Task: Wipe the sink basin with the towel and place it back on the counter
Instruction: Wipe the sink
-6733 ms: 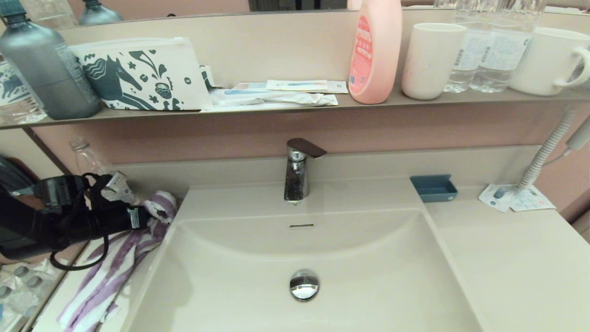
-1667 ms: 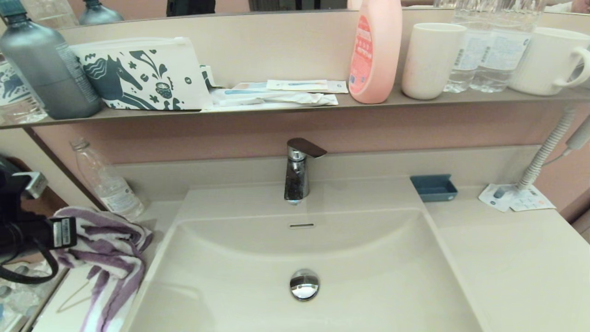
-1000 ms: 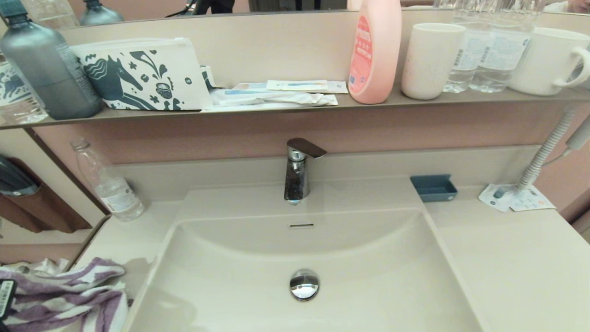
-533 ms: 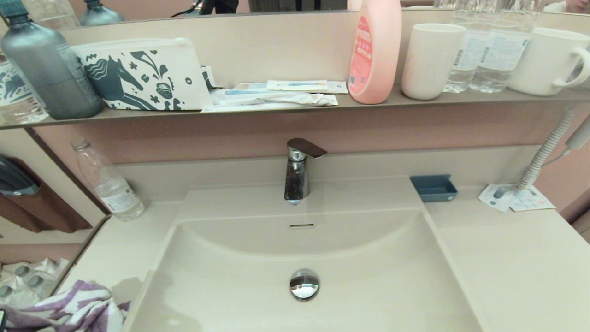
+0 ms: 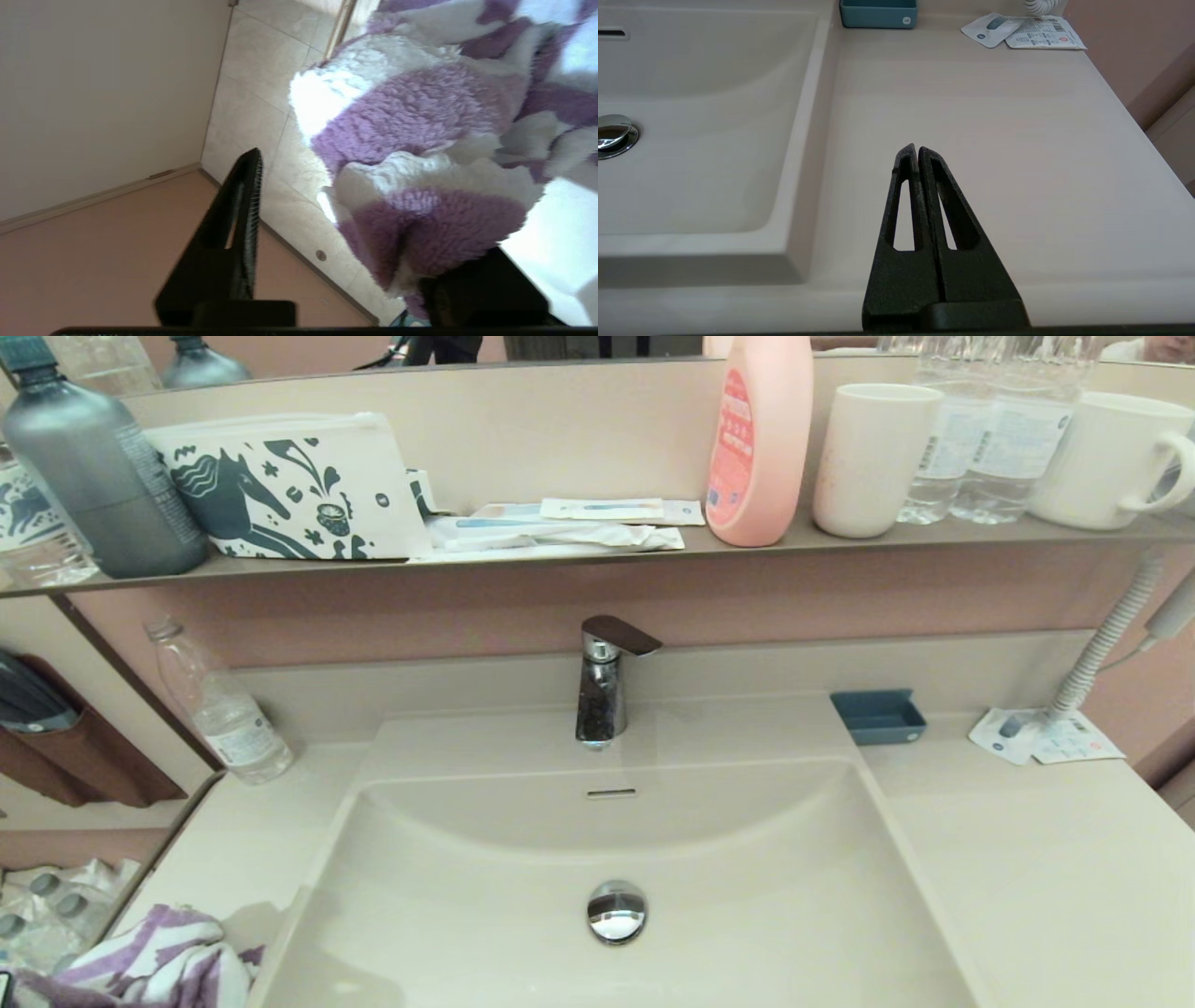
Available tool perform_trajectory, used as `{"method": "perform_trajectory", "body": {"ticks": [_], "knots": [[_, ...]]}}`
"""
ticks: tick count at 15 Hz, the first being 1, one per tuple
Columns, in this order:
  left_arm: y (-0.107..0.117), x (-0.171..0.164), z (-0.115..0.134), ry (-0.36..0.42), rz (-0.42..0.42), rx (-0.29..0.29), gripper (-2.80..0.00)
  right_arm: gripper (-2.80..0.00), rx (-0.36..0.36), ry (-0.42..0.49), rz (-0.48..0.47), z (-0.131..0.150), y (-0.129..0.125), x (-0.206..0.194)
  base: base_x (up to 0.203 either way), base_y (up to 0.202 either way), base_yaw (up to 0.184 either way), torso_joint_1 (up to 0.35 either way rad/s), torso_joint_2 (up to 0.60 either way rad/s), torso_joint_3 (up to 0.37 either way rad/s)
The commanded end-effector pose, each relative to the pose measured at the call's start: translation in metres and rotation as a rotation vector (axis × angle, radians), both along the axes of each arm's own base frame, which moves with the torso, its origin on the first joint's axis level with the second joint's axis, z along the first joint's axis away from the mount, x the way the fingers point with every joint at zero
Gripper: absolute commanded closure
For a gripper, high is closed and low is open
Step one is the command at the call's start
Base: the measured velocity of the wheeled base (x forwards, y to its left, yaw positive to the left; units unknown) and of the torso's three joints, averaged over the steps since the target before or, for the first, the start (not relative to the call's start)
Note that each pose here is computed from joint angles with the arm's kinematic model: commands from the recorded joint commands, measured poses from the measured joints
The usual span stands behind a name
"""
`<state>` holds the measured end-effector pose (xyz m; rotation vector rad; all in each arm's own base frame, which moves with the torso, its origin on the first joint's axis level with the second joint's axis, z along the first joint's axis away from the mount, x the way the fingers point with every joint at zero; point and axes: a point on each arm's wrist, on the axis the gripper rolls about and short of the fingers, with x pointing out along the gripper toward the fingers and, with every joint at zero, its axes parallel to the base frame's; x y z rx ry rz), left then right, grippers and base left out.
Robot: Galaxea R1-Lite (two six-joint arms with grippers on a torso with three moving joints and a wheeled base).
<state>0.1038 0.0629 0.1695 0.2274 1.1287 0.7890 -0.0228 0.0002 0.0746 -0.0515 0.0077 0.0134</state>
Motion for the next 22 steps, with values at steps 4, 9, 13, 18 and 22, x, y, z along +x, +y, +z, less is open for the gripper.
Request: {"method": "perform_trajectory", "body": {"ticks": [4,9,13,18,22], "knots": [[0.012,-0.012,0.022,0.059,-0.013,0.107,-2.80,0.00,-0.001,0.000,0.001,0.000,0.000,0.000,0.000,0.000,0.000,0.000,0.00,0.000],[0.013,-0.020,0.062,-0.004,-0.033,0.239,-2.80,0.00,-0.001,0.000,0.001,0.000,0.000,0.000,0.000,0.000,0.000,0.000,0.00,0.000],[0.009,-0.026,0.058,0.024,-0.047,0.232,-2.80,0.00,-0.001,0.001,0.001,0.000,0.000,0.000,0.000,0.000,0.000,0.000,0.00,0.000],[-0.004,-0.037,0.037,0.117,-0.162,-0.057,-2.80,0.00,-0.001,0.001,0.001,0.000,0.000,0.000,0.000,0.000,0.000,0.000,0.00,0.000],[-0.003,-0.030,0.031,0.029,-0.261,-0.247,-2.80,0.00,-0.001,0.001,0.001,0.000,0.000,0.000,0.000,0.000,0.000,0.000,0.00,0.000]]}}
